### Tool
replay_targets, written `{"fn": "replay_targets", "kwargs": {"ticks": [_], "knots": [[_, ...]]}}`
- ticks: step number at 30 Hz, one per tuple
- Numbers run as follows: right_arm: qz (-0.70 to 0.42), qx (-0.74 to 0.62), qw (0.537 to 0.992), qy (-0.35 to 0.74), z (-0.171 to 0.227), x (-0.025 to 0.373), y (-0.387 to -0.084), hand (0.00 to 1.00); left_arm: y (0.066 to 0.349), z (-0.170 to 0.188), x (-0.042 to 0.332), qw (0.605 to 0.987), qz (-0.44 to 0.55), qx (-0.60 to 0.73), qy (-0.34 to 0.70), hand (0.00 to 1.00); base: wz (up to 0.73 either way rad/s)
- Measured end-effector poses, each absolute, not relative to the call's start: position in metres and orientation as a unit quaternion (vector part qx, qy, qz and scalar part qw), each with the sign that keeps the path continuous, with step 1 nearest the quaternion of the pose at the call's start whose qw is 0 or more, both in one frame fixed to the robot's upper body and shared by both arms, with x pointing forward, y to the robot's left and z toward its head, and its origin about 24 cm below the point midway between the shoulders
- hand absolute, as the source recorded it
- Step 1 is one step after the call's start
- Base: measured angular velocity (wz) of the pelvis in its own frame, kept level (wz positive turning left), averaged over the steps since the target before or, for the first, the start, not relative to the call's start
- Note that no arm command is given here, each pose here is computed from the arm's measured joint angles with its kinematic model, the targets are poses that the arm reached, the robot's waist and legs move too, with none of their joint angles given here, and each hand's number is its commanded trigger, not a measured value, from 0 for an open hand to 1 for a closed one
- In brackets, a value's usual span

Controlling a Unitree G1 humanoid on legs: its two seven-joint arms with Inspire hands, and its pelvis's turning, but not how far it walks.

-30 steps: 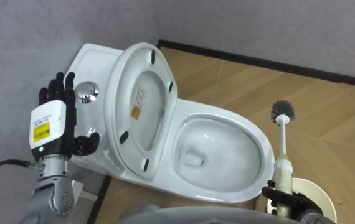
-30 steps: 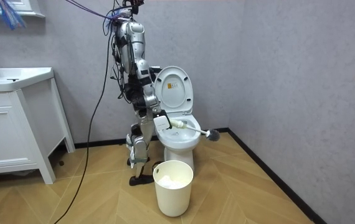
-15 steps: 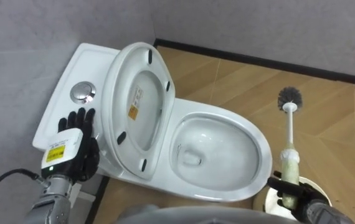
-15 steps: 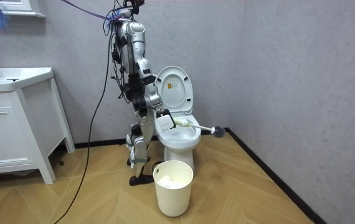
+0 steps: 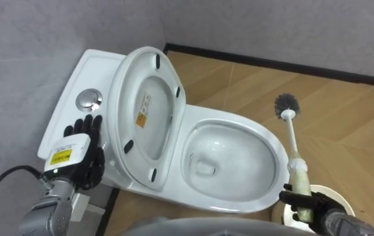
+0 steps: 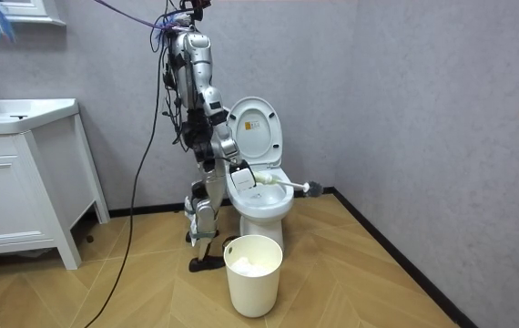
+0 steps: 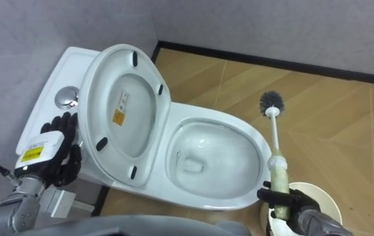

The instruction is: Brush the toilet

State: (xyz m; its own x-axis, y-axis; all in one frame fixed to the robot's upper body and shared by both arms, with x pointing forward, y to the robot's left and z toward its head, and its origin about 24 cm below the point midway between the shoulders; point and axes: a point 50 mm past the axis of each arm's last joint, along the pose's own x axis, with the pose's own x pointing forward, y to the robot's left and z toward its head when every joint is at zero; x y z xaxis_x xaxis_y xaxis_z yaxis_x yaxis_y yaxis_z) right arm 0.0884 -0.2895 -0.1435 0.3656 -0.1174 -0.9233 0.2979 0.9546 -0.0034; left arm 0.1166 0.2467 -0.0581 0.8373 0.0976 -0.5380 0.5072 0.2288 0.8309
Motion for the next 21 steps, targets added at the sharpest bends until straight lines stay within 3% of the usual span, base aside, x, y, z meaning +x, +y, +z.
{"fn": "replay_targets", "kwargs": {"ticks": [21], "knots": [[-0.116, 0.083, 0.812, 0.565, -0.143, 0.093, -0.29, 1.0, 0.249, -0.032, 0.128, 0.689, -0.198, 0.643, 0.27, 0.0, 0.03]]}}
